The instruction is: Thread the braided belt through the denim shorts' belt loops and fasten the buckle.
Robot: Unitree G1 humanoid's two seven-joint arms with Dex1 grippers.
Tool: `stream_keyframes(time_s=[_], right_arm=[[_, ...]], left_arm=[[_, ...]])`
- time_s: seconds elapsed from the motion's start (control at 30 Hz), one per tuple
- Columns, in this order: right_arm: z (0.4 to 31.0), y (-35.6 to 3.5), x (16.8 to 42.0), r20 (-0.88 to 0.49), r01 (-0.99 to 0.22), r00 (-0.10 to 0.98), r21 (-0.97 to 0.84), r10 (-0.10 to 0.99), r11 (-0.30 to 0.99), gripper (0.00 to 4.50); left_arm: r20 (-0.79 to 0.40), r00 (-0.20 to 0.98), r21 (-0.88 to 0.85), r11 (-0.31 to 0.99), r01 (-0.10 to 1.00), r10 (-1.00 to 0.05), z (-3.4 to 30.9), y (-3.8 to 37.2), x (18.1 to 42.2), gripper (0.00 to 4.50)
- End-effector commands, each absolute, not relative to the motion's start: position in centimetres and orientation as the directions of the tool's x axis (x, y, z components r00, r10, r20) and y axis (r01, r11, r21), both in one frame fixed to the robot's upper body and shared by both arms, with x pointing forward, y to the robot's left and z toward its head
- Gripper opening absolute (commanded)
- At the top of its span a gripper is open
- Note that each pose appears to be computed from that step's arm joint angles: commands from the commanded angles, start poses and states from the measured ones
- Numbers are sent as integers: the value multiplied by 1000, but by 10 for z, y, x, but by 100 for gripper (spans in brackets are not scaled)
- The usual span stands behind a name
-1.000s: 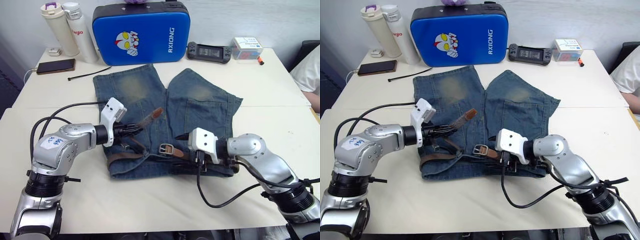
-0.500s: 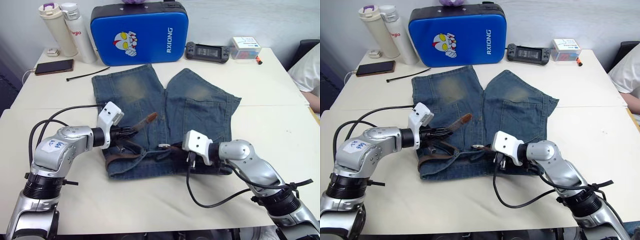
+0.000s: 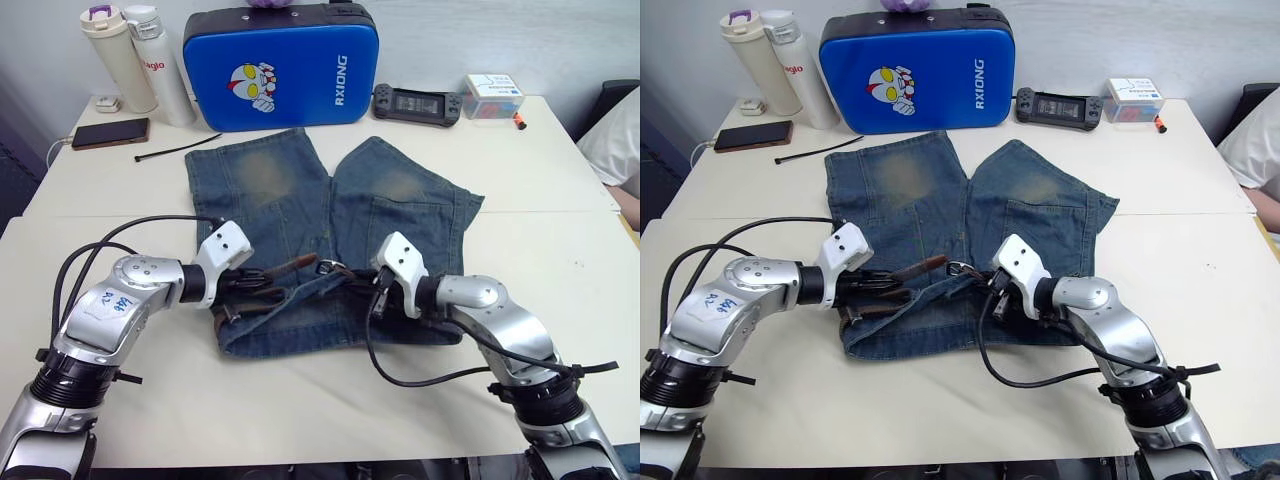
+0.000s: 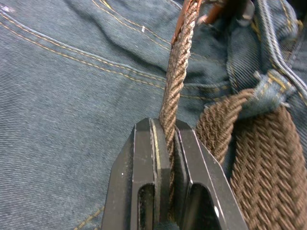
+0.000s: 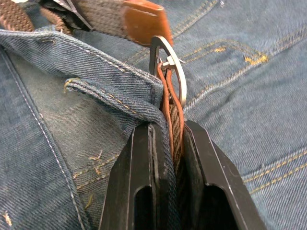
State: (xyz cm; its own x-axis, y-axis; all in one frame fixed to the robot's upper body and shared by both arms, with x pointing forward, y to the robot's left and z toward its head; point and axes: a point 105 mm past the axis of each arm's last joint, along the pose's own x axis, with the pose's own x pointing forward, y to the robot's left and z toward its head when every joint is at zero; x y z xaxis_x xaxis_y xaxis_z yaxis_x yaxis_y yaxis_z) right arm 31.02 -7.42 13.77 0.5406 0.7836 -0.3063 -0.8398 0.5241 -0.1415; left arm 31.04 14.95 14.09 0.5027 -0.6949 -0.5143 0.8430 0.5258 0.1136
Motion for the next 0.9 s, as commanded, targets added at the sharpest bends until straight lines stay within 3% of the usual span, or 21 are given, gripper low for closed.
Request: stream_keyframes(time_s=[0.03, 0.9], right_arm=[[158, -75, 313, -246, -811, 585, -163, 773, 562, 16], [166, -72, 315, -235, -771, 632, -103, 738, 628, 16]], left_arm=[[-519, 476, 122, 489, 863, -710, 146, 145, 305, 0], [-507, 463, 97, 485, 869, -727, 143, 137, 304, 0]])
